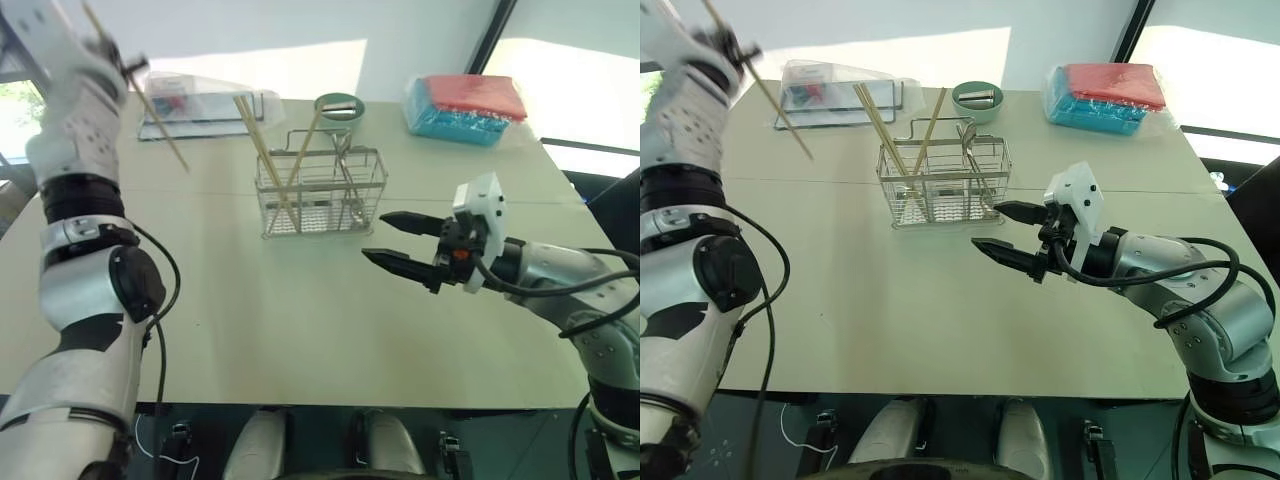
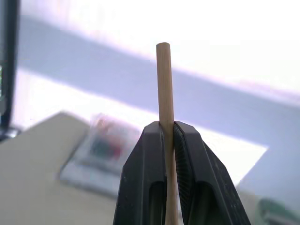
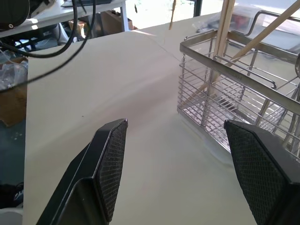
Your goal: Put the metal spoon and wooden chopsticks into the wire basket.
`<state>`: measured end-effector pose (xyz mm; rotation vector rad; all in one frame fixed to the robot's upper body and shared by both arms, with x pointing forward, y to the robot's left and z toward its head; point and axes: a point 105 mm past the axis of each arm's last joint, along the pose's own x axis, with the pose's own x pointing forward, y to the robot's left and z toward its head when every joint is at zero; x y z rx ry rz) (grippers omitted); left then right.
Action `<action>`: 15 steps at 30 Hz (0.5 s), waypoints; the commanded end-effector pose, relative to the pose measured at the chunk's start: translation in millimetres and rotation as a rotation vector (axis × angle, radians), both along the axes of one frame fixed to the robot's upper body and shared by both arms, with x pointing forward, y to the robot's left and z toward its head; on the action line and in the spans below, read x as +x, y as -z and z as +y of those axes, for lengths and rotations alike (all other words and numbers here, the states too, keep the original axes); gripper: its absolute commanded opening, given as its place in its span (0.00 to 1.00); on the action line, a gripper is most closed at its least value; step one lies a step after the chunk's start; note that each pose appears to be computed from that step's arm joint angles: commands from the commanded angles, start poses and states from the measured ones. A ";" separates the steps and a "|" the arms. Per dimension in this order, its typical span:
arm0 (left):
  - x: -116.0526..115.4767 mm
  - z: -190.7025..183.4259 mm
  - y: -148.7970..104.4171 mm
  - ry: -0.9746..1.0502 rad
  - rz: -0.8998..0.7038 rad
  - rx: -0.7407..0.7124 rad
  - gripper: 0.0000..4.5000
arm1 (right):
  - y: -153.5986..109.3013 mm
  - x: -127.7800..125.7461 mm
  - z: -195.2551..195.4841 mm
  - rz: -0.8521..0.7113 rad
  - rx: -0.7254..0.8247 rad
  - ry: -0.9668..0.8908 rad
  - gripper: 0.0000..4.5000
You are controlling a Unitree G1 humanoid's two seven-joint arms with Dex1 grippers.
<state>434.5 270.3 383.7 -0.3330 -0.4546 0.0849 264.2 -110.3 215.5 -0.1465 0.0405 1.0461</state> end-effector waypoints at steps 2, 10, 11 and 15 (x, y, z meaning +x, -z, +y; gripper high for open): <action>-44.0 -44.8 -79.6 0.165 -0.328 0.070 0.07 | -11.3 -3.5 2.1 -0.043 0.016 -0.008 0.75; -37.2 -138.1 -34.5 0.385 -0.283 0.299 0.07 | -11.6 -2.8 0.9 -0.044 0.021 0.015 0.75; -34.9 -144.4 -25.2 0.398 -0.267 0.311 0.07 | -11.9 -3.2 0.7 -0.045 0.023 0.020 0.75; -27.7 -158.3 4.8 0.422 -0.212 0.349 0.07 | -12.5 -4.9 -1.3 -0.049 0.029 0.041 0.75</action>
